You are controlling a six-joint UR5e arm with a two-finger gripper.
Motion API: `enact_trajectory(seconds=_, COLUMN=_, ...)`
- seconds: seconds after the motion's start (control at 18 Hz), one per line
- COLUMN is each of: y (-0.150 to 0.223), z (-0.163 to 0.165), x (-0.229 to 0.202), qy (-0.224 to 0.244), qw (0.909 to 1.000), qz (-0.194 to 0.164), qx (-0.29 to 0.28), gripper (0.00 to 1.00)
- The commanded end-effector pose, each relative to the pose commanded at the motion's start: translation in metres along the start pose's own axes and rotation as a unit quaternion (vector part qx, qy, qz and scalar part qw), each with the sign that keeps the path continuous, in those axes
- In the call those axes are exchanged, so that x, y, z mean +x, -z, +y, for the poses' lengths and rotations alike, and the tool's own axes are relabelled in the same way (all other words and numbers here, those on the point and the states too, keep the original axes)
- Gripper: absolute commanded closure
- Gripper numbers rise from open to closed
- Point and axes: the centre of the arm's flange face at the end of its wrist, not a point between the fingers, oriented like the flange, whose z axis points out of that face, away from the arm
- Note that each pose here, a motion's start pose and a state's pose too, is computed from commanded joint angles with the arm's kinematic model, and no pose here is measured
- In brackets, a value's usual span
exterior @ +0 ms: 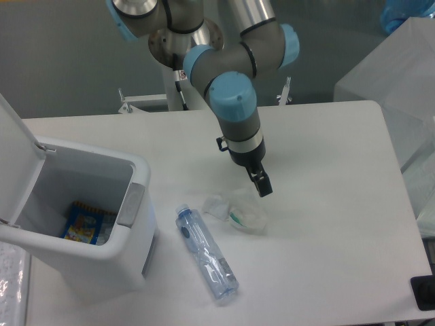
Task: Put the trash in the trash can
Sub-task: 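Lower the gripper onto the white tissue and close on it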
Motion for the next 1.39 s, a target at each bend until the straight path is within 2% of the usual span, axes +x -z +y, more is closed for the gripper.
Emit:
enact_trajectory(seconds=0.44, y=-0.015, z=-0.008, x=-0.007, qy=0.019, qw=0.9998, qz=-0.002, qx=-0.002, gripper=0.00)
enact_trajectory(seconds=0.67, y=-0.017, z=-0.010, x=-0.012, qy=0.021, qw=0.9998, qz=-0.002, qx=-0.002, gripper=0.13)
enact_trajectory(seconds=0.78, y=-0.019, z=-0.010, x=-0.012, qy=0.033, qw=0.9995, qz=0.000, qx=-0.003, gripper=0.33)
enact_trajectory(seconds=0.89, y=-0.018, z=-0.011, x=-0.014, qy=0.049, qw=0.9988, qz=-0.002, qx=-0.003, gripper=0.45)
enact_trajectory(seconds=1.11, y=-0.018, z=-0.011, x=-0.013, qy=0.054, qw=0.9985, qz=-0.001, qx=-0.004, gripper=0.80)
enact_trajectory(seconds=1.28, y=-0.018, z=-0.011, x=-0.014, qy=0.068, qw=0.9977, qz=-0.001, qx=-0.004, gripper=0.95)
enact_trajectory(seconds=1.39, y=-0.017, z=-0.011, x=-0.013, qy=0.068, qw=0.9977, qz=-0.001, qx=-0.004, gripper=1.00)
